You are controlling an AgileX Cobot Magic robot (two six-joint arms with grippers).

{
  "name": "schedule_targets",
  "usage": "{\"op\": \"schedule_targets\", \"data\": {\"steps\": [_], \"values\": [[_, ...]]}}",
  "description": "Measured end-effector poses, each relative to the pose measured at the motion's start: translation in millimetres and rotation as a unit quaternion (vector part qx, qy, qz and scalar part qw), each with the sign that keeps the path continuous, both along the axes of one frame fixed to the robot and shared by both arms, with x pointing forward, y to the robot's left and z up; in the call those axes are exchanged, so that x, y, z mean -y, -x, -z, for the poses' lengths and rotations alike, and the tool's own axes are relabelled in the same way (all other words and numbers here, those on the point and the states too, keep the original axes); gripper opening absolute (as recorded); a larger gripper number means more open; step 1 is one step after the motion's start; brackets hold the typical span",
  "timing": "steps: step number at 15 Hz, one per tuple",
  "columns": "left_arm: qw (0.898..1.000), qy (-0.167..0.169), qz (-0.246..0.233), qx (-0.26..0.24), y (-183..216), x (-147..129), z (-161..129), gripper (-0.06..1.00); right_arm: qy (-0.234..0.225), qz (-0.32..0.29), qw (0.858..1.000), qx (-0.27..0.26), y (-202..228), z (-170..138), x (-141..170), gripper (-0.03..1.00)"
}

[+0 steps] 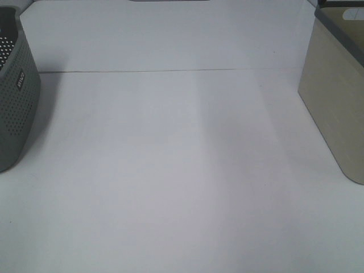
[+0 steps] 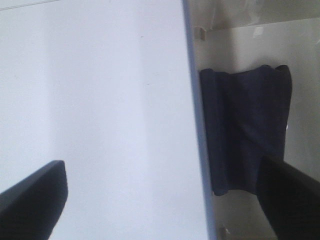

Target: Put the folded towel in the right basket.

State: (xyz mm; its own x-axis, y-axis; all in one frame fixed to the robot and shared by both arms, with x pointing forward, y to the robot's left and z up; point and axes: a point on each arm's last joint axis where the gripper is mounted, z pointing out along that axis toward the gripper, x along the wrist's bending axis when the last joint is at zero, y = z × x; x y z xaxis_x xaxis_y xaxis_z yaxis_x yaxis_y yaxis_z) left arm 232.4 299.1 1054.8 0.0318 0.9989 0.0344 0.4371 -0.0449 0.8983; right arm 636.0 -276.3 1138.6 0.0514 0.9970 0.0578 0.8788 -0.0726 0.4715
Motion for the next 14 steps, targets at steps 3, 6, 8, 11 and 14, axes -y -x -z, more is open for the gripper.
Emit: {"op": "schedule_targets", "data": {"steps": [3, 6, 8, 11, 14], "values": [[1.000, -0.001, 0.000, 0.000, 0, 0, 0, 0.99, 0.025, 0.000, 1.000, 0.011, 9, -9, -2, 0.98], [1.000, -0.001, 0.000, 0.000, 0, 0, 0, 0.99, 0.043, 0.008, 0.999, 0.013, 62, -22, 6, 0.98], [1.000, -0.001, 0.000, 0.000, 0, 0, 0, 0.99, 0.042, 0.008, 0.999, 0.010, 101, -22, 9, 0.98], [1.000, -0.001, 0.000, 0.000, 0, 0, 0, 0.99, 0.030, -0.013, 0.998, 0.044, 211, -3, 13, 0.98], [1.000, -0.001, 0.000, 0.000, 0, 0, 0, 0.99, 0.029, -0.032, 0.995, 0.094, 266, 17, 16, 0.98]]}}
